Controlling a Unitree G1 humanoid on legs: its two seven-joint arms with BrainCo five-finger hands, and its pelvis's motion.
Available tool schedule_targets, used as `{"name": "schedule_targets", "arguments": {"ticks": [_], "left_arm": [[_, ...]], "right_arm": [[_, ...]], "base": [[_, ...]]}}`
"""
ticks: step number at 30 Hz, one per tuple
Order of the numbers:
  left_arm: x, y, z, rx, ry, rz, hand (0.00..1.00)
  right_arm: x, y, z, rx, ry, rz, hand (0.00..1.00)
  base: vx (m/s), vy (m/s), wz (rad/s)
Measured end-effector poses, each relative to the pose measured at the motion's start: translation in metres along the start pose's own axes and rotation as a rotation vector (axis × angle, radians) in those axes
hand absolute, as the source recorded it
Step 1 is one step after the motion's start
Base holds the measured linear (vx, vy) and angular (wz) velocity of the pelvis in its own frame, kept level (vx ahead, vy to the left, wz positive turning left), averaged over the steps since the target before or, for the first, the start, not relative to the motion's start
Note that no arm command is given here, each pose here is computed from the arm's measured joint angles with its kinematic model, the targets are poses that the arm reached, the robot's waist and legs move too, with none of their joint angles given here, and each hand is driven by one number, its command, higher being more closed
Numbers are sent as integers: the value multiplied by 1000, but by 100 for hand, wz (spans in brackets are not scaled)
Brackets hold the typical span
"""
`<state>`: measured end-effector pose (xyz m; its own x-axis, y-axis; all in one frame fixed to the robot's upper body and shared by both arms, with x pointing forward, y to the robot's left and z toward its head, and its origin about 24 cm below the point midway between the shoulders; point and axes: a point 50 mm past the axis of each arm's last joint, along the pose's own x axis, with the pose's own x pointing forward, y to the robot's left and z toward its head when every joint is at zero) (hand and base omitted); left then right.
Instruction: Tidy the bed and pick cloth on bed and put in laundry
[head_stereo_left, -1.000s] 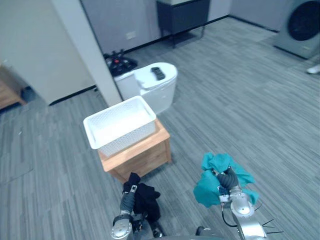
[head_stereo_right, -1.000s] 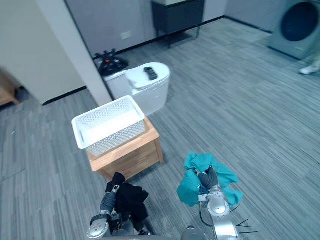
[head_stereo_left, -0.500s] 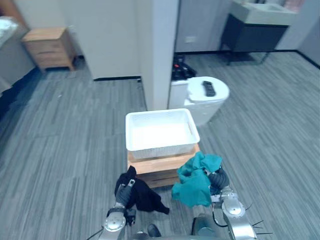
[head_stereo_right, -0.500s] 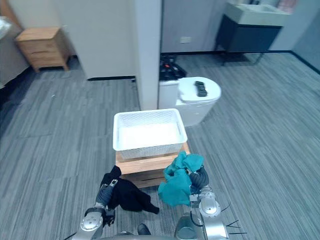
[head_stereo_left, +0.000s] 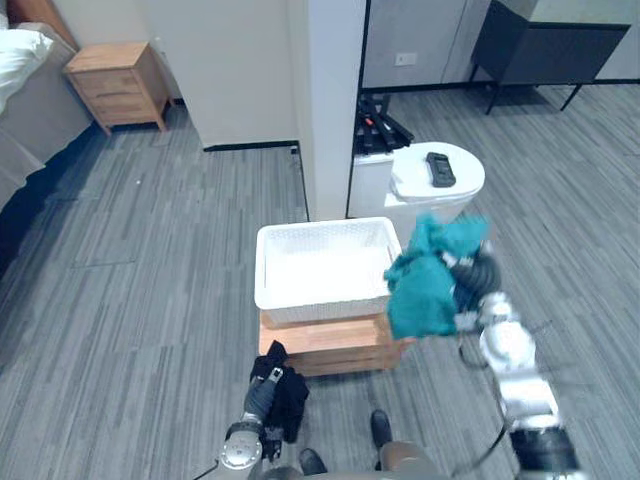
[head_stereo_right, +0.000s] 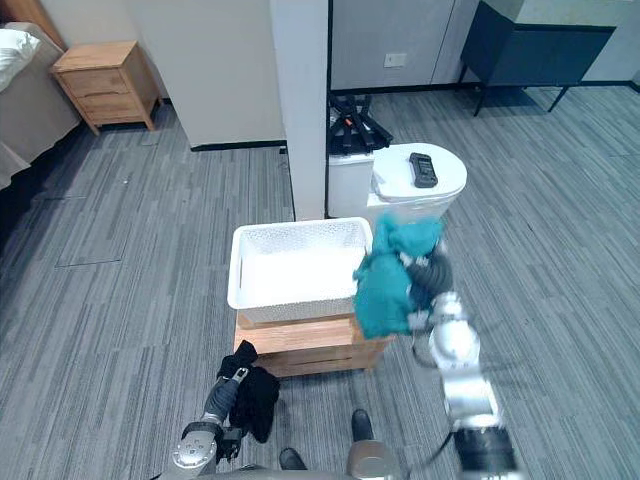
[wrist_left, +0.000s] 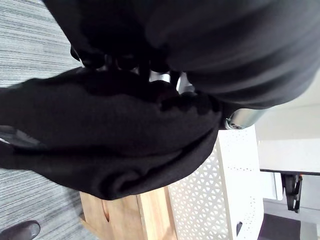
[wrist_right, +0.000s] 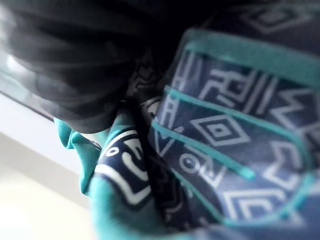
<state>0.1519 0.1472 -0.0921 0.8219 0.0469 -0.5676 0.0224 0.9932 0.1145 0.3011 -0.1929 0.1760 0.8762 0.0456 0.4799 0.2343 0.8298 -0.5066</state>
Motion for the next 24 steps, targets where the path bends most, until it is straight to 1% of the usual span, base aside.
{"name": "schedule_targets", "arguments": {"ticks": [1,4,6,9,14,19,20,24], "left_arm": [[1,-3,1,4,-6,-14,100],[3,-13,6,-6,-24,-42,100],[5,-18,11,-18,-40,-55,100],[10,-21,23,-32,-83,-63,100],[12,-21,43,-52,-173,-62,100],[10,-18,62,-105,-262,-43,100],[9,-18,67,-117,-284,-41,100],[7,-16,74,-150,-320,-31,100]], "right_arm": [[17,2,19,-6,-94,15,100],[44,13,48,-17,-218,62,100],[54,22,51,-35,-225,98,100],[66,27,51,-75,-207,118,100],[85,25,53,-138,-176,106,100],[90,24,53,-179,-172,100,100],[90,25,46,-200,-138,105,0],[93,28,29,-238,-52,116,0]], "base": [[-31,-13,-2],[-29,-13,3],[-19,-10,8],[-31,-7,21],[-16,10,19],[1,0,1],[24,9,4],[9,8,-1]]}}
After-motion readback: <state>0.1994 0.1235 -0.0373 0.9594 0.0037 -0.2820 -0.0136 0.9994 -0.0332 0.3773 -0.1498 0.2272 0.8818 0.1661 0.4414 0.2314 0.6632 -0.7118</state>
